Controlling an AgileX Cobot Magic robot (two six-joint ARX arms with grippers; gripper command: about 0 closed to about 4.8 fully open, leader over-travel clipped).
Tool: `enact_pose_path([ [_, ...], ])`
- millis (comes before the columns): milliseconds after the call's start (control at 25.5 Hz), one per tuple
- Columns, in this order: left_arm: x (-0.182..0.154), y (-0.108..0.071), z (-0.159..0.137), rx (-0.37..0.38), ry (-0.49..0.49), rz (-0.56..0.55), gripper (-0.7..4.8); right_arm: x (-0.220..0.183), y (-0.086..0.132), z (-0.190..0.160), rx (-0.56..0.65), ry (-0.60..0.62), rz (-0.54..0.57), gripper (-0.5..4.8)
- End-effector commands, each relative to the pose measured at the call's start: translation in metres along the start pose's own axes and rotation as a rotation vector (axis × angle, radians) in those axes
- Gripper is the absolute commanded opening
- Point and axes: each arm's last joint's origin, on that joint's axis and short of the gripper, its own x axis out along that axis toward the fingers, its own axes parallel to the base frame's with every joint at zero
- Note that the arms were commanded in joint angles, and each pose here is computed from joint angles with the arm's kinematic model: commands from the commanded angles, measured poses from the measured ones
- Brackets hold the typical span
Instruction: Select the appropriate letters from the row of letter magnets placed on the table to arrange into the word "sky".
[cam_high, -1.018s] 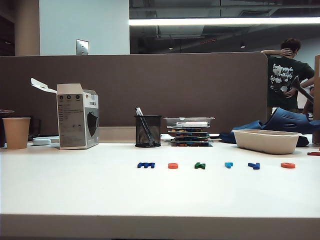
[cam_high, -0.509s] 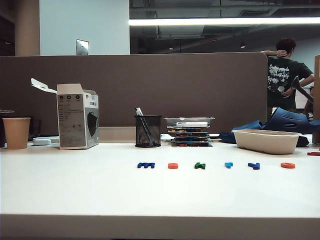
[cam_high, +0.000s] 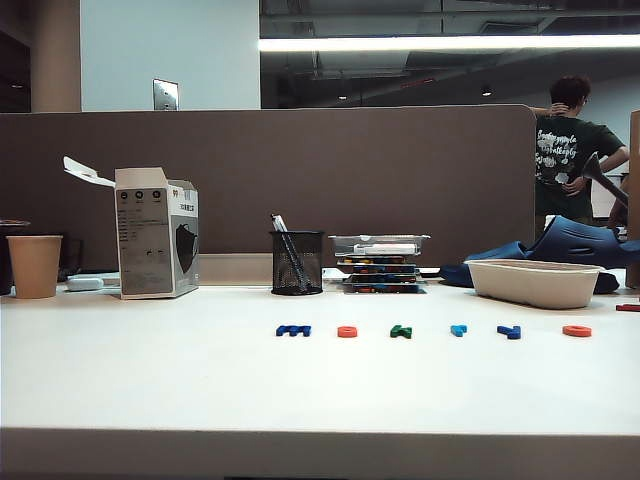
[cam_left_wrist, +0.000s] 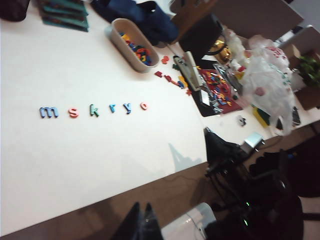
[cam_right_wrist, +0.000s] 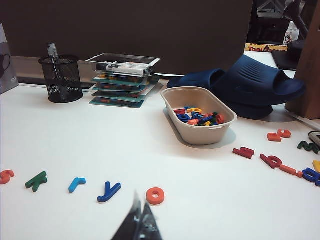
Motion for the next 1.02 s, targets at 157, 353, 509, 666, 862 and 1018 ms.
enact_pose_path([
  [157, 0.027, -0.004, 0.016, -0.109, 0.054, 0.235, -0.04, 0.000, 0.000, -0.001, 0.000, -0.004, -0.006, -0.05],
  [353, 0.048, -0.013, 0.014, -0.119, 0.083, 0.277, -0.05, 0.000, 0.000, -0.001, 0.001, -0.003, -0.010, -0.05],
  [509, 0.065, -0.028, 0.009, -0.072, 0.079, 0.283, -0.05, 0.000, -0.001, -0.001, 0.001, -0.002, -0.044, -0.05],
  [666, 0.080, -0.042, 0.002, -0.030, 0.061, 0.295, -0.05, 0.000, -0.001, -0.001, 0.001, -0.003, -0.043, -0.05],
  [862, 0.095, -0.054, -0.007, 0.022, 0.061, 0.317, -0.05, 0.000, -0.001, -0.001, 0.001, -0.003, -0.040, -0.05],
  [1018, 0.098, -0.057, -0.007, 0.034, 0.022, 0.340, -0.04, 0.000, -0.001, -0.001, 0.001, -0.002, -0.039, -0.05],
])
